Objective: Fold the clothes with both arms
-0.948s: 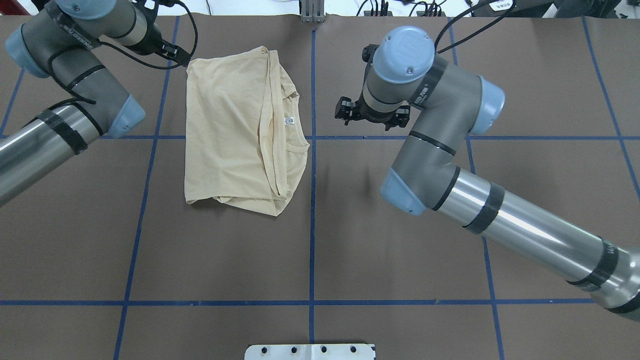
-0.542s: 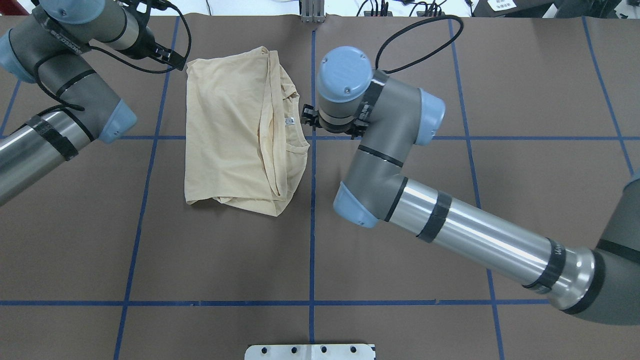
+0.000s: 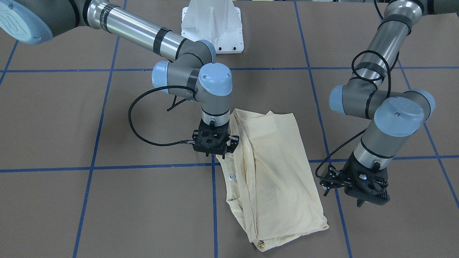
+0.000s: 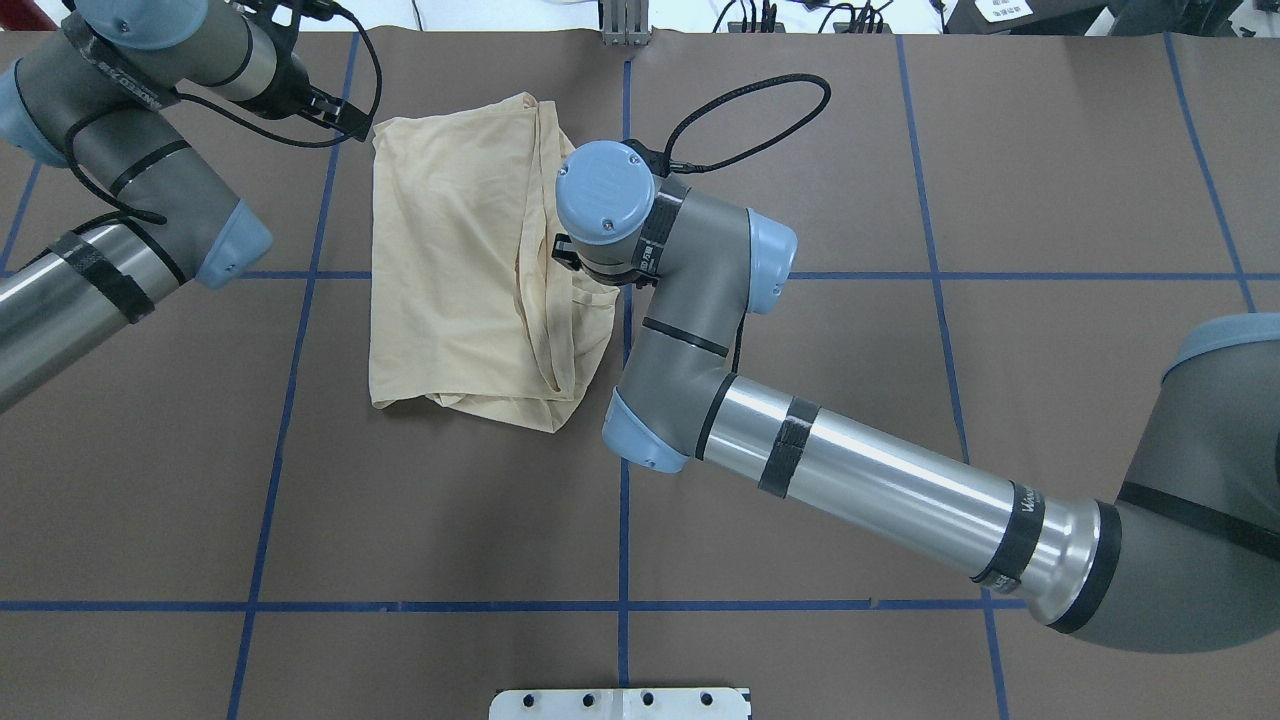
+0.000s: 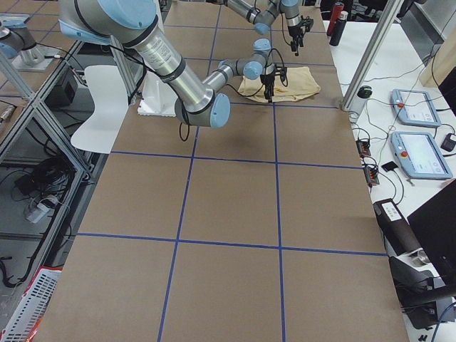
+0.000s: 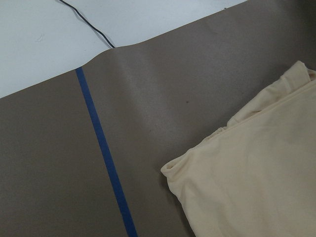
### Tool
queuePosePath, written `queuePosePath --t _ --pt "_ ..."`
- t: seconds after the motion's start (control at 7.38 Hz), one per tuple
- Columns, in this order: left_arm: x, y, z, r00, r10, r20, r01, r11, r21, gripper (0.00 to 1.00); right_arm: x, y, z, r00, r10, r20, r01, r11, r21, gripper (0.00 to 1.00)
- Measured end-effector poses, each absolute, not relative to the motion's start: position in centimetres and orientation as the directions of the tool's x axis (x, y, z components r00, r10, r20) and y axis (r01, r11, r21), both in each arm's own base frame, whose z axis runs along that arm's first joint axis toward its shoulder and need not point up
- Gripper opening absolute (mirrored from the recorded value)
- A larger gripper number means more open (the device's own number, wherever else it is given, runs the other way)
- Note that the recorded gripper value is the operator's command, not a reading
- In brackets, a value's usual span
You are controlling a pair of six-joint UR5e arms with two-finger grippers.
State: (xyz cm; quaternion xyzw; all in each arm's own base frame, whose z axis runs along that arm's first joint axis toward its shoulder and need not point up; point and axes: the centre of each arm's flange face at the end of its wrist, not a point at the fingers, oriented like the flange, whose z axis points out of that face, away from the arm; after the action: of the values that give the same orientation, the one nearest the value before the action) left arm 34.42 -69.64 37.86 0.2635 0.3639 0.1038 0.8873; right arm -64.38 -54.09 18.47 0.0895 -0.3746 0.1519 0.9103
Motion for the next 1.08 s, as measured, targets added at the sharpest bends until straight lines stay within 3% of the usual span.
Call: queuePosePath --t 0.54,0.68,0.81,1.08 --pt "34.4 -69.6 37.8 0.713 0.376 -0.591 0.008 0.839 0.544 1.0 -66.0 -52.6 18.9 0.688 0.194 0.7 -0.333 0.941 0.067 0.52" --pt "34.3 -69.5 37.9 0.713 0.377 -0.591 0.008 0.839 0.544 1.0 -66.4 -52.3 19.1 0.691 0.191 0.697 -0.333 0.94 0.073 0.38" --pt "34.2 -69.3 37.9 0.713 0.377 -0.591 0.008 0.838 0.545 1.0 -66.6 -52.2 19.1 0.693 0.189 0.695 -0.333 0.94 0.077 0.33" --pt "34.0 -69.1 38.1 0.713 0.377 -0.591 0.008 0.839 0.545 1.0 -66.9 -52.0 19.0 0.695 0.187 0.694 -0.332 0.94 0.08 0.01"
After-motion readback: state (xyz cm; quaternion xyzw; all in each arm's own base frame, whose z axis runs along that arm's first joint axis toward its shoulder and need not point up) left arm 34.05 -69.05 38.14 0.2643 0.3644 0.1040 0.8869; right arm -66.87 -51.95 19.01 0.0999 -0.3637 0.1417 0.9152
